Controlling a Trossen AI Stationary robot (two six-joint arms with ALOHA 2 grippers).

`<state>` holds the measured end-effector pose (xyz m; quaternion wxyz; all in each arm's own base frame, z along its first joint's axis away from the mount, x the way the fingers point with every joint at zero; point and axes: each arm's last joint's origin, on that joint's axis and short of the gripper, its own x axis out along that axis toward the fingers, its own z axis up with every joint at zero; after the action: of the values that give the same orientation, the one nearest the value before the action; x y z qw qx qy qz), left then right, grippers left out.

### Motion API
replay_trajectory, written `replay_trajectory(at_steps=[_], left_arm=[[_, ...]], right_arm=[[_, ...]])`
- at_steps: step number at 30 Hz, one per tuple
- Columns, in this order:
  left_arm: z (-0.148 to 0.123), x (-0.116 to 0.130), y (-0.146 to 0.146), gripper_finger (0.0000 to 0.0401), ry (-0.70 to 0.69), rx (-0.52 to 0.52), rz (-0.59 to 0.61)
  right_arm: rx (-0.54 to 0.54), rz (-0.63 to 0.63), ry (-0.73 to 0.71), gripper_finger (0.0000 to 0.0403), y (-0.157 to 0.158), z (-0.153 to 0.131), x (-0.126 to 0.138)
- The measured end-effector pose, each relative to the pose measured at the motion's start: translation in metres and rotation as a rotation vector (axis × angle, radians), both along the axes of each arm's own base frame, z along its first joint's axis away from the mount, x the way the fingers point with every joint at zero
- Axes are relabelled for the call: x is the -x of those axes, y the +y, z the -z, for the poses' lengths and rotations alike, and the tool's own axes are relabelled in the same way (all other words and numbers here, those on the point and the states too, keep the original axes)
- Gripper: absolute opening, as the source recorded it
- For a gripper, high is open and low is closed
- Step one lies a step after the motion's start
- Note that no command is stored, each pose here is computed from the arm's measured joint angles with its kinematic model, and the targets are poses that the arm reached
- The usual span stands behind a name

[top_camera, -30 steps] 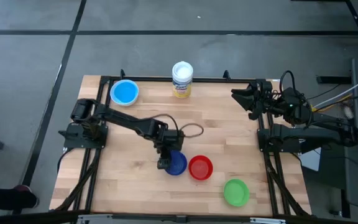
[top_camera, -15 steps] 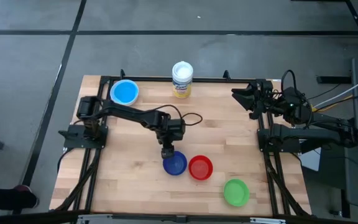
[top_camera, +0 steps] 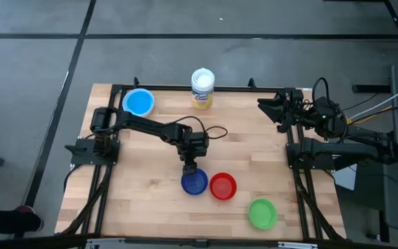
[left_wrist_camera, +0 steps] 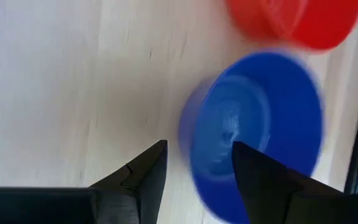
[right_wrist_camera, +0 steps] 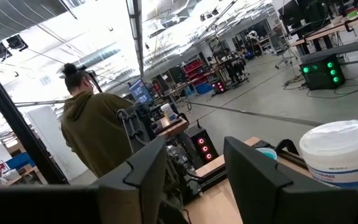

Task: Nest bowls inside each other
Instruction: Stack the dark blue bowl on top of the light blue bowl

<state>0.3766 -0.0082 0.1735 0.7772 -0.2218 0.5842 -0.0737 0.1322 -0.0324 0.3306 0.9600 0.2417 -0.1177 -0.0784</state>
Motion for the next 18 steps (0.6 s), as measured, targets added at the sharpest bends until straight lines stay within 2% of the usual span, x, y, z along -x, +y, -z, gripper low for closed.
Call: replay_trajectory(at_steps=[8, 10, 13, 14, 18], left_arm=[[0.017, -0.006, -0.003, 0.0165, 0.016, 0.0, 0.016], [0.017, -0.007, -0.004, 0.0133, 0.006, -0.005, 0.024], [0.018, -0.006, -0.002, 0.0038, 0.003, -0.025, 0.039], [0.016, -0.005, 0.0, 0.002, 0.005, -0.035, 0.033], [-0.005, 0.002, 0.022, 0.0005, -0.027, -0.115, -0.037]], right_arm=[[0.0, 0.009, 0.001, 0.0166, -0.001, 0.0, 0.0], [-0.001, 0.011, 0.004, 0.0158, -0.001, 0.0, 0.0], [-0.001, 0.017, 0.006, 0.0146, -0.002, 0.001, 0.0], [-0.001, 0.02, 0.006, 0.0143, -0.003, 0.001, 0.001], [-0.001, 0.033, 0.003, 0.0135, -0.004, 0.0, 0.001]])
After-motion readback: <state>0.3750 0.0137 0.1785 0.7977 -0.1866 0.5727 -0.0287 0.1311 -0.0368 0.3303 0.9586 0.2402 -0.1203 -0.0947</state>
